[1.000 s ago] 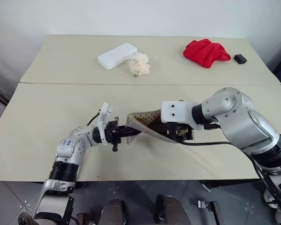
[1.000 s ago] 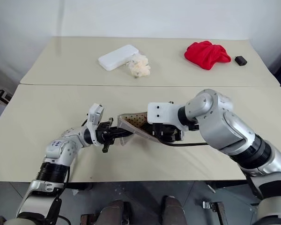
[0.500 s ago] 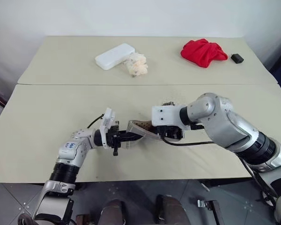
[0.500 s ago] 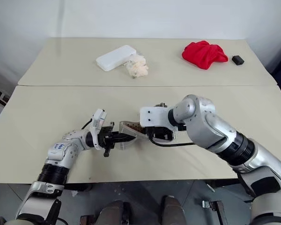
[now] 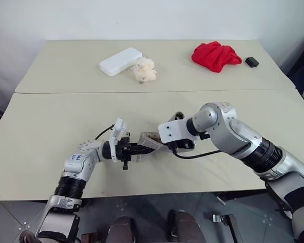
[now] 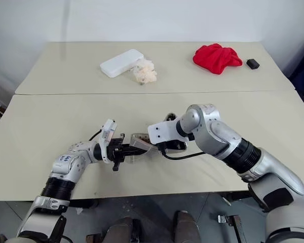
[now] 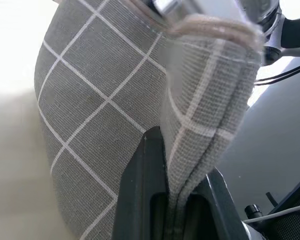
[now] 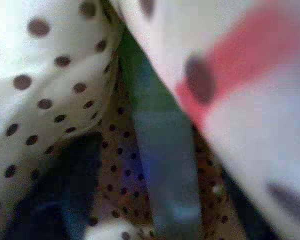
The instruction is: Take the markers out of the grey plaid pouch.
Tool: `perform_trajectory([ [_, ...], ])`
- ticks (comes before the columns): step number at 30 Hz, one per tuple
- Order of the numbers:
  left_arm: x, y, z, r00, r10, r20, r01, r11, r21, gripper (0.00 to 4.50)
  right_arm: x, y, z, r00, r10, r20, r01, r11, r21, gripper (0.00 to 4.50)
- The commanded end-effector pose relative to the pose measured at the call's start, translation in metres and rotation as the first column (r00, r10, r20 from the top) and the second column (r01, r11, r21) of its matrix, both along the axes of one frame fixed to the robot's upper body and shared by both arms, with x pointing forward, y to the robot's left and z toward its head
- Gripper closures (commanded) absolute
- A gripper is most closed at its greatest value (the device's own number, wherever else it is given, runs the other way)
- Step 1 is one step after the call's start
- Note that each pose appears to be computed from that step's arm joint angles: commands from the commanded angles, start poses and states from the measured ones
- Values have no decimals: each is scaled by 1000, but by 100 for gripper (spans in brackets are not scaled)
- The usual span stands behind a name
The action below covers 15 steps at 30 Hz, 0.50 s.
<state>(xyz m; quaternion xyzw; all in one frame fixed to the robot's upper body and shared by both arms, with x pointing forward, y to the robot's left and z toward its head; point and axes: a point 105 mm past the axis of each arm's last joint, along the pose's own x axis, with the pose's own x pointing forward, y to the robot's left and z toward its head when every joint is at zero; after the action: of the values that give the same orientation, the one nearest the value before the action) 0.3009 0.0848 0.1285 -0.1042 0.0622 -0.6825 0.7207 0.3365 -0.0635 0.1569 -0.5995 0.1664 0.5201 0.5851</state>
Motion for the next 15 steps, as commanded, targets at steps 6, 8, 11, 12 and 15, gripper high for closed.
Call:
perform_trajectory([
  [6,-2,5,6,1000,5,27,-5,1000,-15,450,6,-12,-3,998,-2,61,3,1000,-10,325],
  [8,-1,7,6,999,15,31,-14,1000,-14,450,4,-14,3,997,9,82,-9,1000,1,325],
  [11,0,10,6,998,38,40,-38,999,-9,450,0,-14,14,993,34,115,-39,999,36,325],
  [12,0,11,6,998,47,40,-47,999,-7,450,-1,-14,21,991,35,131,-44,997,60,325],
  [15,3,15,5,995,87,57,-87,996,4,450,-9,-8,35,988,65,140,-86,985,152,325],
])
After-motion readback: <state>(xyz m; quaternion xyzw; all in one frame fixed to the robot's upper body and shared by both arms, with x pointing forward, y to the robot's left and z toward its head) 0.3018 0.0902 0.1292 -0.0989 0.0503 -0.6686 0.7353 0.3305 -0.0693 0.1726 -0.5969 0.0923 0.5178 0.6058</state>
